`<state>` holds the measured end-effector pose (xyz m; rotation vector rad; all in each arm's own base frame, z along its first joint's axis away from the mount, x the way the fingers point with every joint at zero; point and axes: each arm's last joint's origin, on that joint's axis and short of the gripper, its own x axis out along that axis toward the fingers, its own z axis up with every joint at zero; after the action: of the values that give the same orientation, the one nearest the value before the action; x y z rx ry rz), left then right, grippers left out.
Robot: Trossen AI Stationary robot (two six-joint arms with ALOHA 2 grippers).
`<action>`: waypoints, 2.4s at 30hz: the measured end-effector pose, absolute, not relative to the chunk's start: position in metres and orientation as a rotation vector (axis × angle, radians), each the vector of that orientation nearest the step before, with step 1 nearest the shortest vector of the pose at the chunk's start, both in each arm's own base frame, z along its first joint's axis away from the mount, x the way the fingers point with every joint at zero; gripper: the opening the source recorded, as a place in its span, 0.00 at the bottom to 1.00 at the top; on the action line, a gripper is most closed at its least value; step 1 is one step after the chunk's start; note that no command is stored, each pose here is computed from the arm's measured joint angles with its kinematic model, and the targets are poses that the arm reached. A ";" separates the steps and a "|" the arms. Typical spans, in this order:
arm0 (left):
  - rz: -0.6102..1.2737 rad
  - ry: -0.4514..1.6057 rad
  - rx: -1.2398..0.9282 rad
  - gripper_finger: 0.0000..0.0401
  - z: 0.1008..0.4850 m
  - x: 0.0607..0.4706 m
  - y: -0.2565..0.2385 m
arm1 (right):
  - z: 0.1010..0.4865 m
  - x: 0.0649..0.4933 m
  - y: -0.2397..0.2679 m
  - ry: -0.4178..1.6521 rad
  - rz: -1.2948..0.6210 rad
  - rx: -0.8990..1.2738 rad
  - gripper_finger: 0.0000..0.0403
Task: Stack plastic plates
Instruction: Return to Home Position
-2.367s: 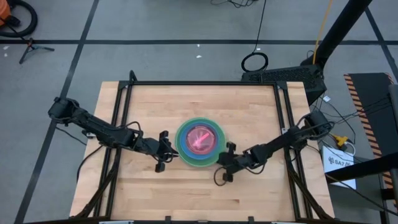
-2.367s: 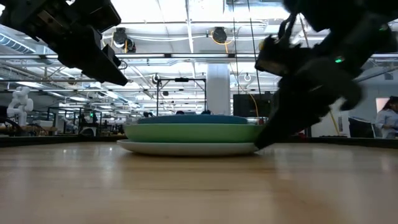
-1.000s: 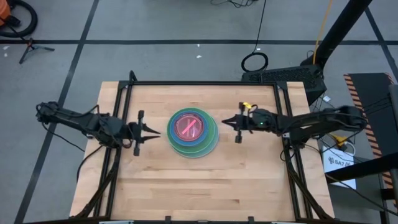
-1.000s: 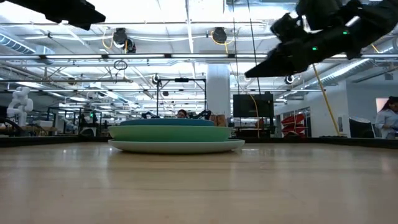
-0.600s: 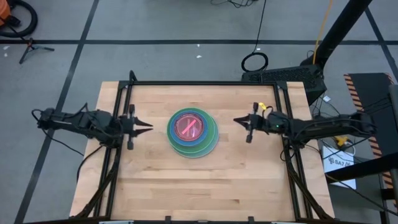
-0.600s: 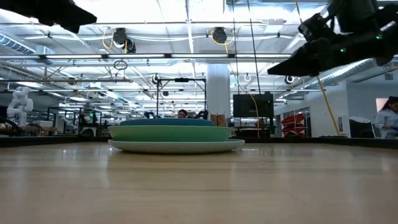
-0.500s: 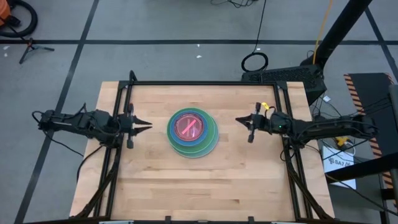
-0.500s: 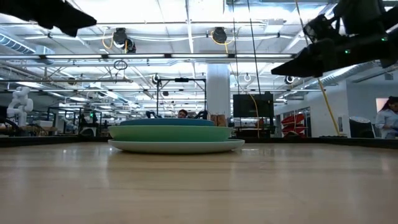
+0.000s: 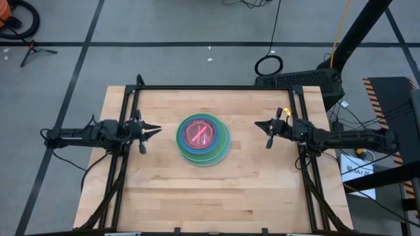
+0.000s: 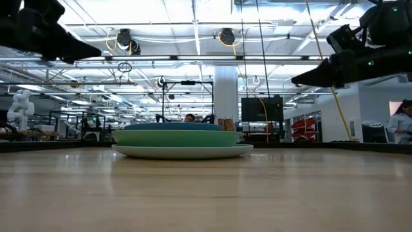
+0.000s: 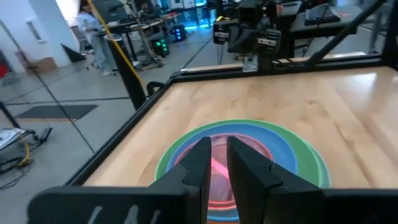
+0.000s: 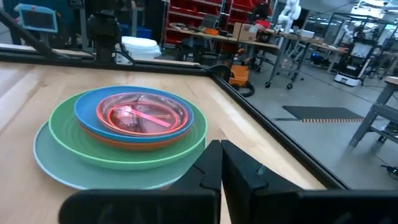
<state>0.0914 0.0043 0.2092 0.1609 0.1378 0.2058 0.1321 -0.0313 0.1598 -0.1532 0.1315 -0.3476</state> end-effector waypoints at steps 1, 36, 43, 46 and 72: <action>0.213 0.135 0.157 0.15 0.206 0.091 0.005 | 0.161 0.131 -0.031 0.121 -0.350 -0.153 0.00; 0.054 0.027 0.091 0.15 0.171 0.096 0.002 | 0.162 0.120 -0.030 0.118 -0.373 -0.143 0.00; 0.056 0.027 0.035 0.15 0.171 0.096 0.002 | 0.153 0.118 -0.032 0.198 -0.462 -0.040 0.00; 0.056 0.029 0.047 0.15 0.171 0.096 0.002 | 0.152 0.118 -0.032 0.216 -0.458 -0.066 0.00; 0.059 0.023 0.074 0.15 0.171 0.096 0.002 | 0.150 0.118 -0.032 0.223 -0.459 -0.017 0.03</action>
<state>0.0956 0.0021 0.1709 0.0739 0.0233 0.0587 0.1176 -0.0316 0.1500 -0.0175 0.2228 -0.4589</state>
